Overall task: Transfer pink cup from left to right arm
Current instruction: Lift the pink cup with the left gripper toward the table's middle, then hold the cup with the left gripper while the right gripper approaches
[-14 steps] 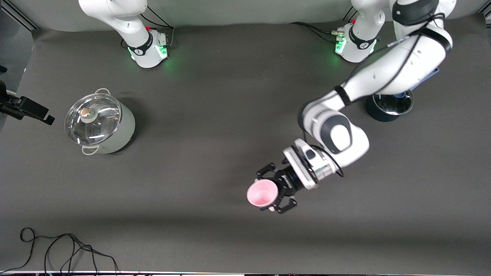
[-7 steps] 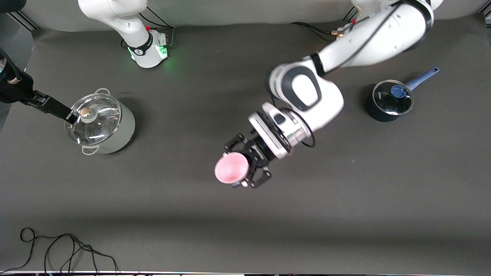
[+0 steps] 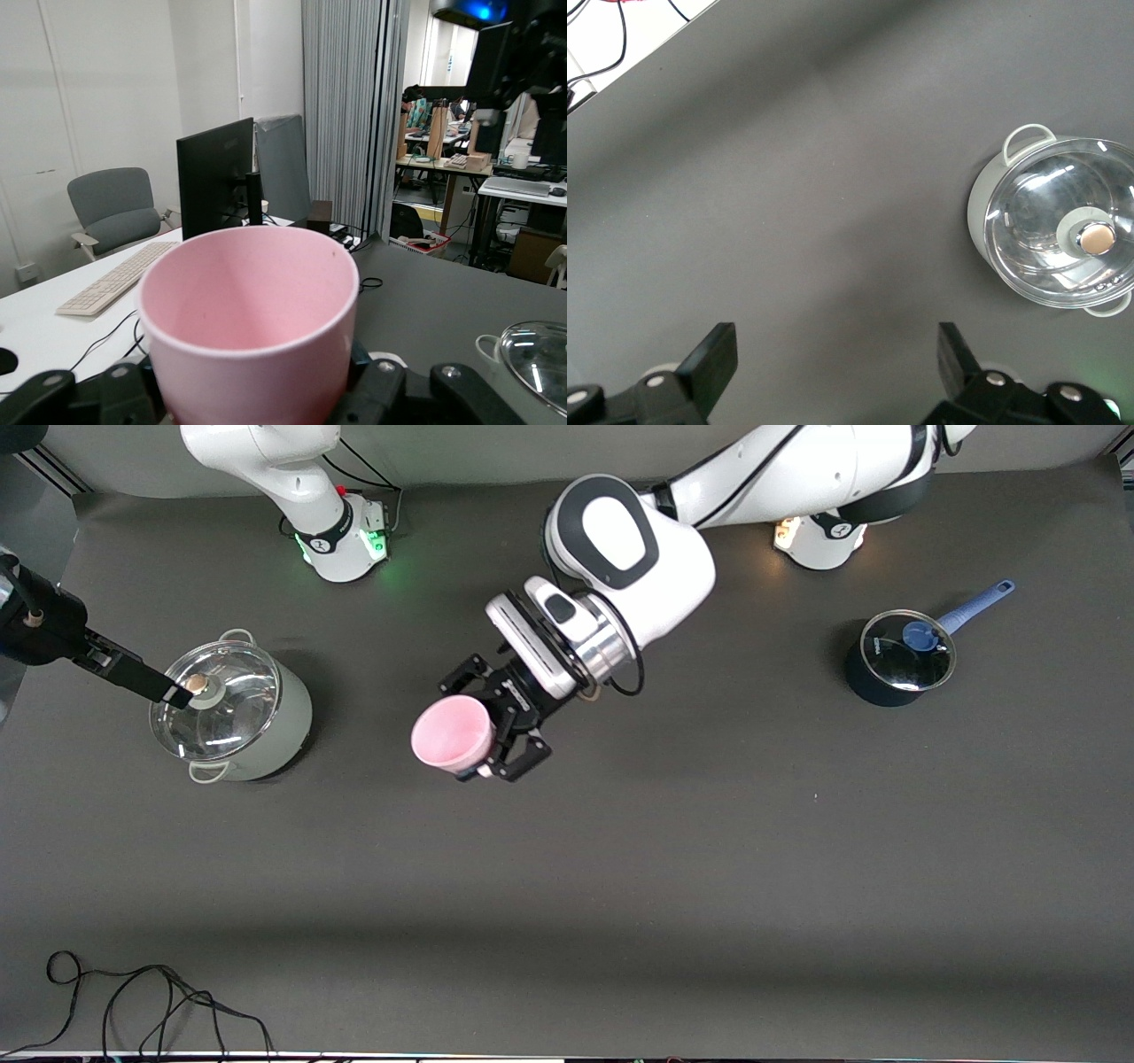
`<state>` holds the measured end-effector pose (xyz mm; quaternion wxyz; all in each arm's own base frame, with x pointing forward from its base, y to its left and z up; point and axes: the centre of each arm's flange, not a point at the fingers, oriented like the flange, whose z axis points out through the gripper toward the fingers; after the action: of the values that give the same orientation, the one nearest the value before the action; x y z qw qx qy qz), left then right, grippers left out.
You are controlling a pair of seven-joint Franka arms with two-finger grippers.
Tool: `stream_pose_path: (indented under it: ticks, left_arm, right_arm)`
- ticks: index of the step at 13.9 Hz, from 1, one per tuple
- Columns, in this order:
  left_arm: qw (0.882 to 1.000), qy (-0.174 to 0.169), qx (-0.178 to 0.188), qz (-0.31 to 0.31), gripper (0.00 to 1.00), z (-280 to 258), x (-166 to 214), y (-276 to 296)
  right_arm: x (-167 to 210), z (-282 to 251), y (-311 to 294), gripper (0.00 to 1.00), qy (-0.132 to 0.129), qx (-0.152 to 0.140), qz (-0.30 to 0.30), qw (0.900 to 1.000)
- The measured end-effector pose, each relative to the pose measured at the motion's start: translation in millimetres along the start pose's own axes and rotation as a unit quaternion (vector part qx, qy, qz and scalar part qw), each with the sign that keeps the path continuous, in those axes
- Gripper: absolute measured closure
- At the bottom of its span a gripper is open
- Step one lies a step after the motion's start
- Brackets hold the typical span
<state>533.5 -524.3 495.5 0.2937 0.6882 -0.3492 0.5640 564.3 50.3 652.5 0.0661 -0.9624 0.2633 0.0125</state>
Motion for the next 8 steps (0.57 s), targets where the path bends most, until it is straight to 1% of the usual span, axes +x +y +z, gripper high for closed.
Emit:
stream_pose_path:
  ticks: [2, 5, 6, 8]
  left_arm:
    - [1.0, 0.003, -0.005, 0.0, 0.34, 2, 3, 11]
    - [1.0, 0.003, -0.005, 0.001, 0.34, 3, 3, 12]
    - [1.0, 0.003, -0.004, 0.001, 0.34, 3, 3, 11]
    - [1.0, 0.003, -0.003, 0.001, 0.34, 3, 3, 10]
  right_arm:
    - [1, 1, -1, 0.0, 0.0, 0.0, 0.001, 1.0]
    - [2, -2, -2, 0.0, 0.002, 0.001, 0.002, 1.0]
    - [1, -6, -4, 0.0, 0.005, 0.004, 0.009, 1.0]
    - [-6, -14, -18, 0.0, 0.002, 0.005, 0.031, 1.0]
